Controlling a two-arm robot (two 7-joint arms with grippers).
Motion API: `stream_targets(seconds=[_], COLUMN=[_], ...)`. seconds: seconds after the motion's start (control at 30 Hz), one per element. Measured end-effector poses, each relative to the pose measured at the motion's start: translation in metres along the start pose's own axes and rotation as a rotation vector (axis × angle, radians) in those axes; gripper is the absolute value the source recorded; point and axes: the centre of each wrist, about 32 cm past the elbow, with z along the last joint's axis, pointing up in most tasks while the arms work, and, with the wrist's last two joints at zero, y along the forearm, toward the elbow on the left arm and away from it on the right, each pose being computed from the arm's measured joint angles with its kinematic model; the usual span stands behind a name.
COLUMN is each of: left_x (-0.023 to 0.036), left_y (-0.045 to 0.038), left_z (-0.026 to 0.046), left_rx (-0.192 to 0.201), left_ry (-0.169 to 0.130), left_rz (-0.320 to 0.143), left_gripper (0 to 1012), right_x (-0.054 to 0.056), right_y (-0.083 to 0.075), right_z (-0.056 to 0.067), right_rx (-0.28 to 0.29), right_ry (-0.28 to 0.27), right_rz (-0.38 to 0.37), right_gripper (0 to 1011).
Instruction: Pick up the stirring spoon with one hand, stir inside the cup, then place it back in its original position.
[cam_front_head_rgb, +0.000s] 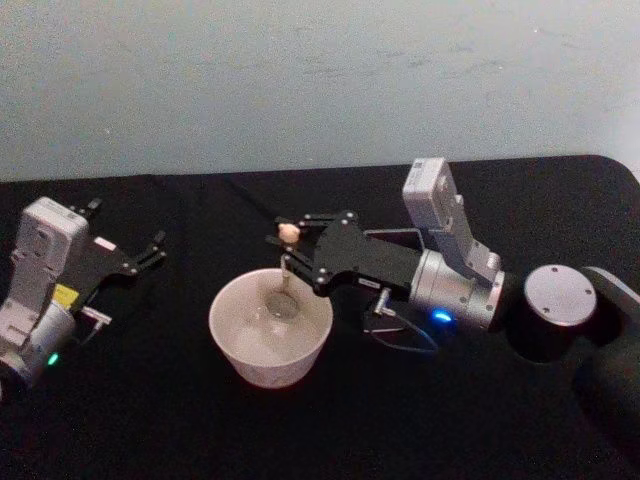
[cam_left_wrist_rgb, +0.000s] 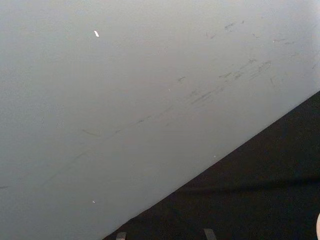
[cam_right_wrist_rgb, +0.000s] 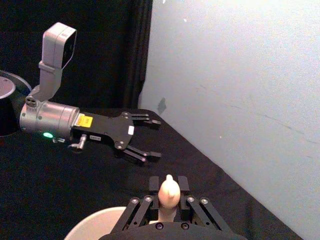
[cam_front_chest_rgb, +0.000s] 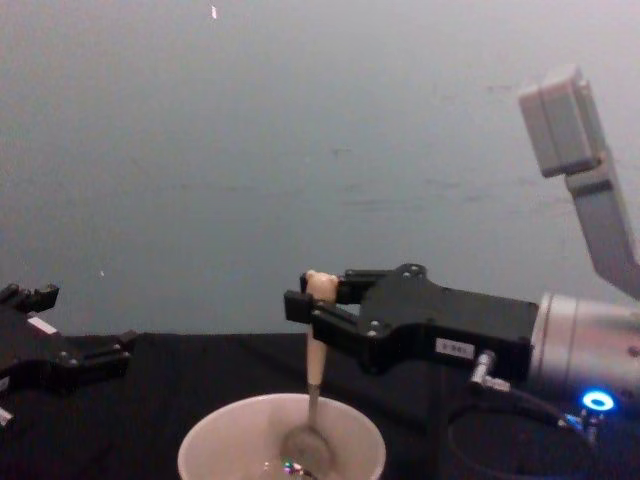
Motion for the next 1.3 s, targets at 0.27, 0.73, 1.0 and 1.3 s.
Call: stream_targets(seconds=[0.27, 0.73, 1.0, 1.3], left_x=[0.0000, 0.0000, 0.0000, 0.0000], left_y=[0.0000, 0.0000, 0.0000, 0.0000], left_z=[0.0000, 0.0000, 0.0000, 0.0000], left_rx=[0.000, 0.000, 0.000, 0.000], left_ry=[0.000, 0.000, 0.000, 0.000], left_rz=[0.000, 0.000, 0.000, 0.000], left_gripper=[1001, 1001, 1001, 1001], right_x=[-0.003, -0.024, -0.031, -0.027], right_y=[-0.017, -0.031, -0.021, -0.002], right_z=[0.001, 0.004, 0.006, 0.005], right_rx=[-0.011, -0.013, 0.009, 0.018], right_ry=[0.008, 0.058, 0.066, 0.051], right_rz=[-0.011, 0.034, 0.083, 0.108], right_gripper=[214, 214, 214, 214])
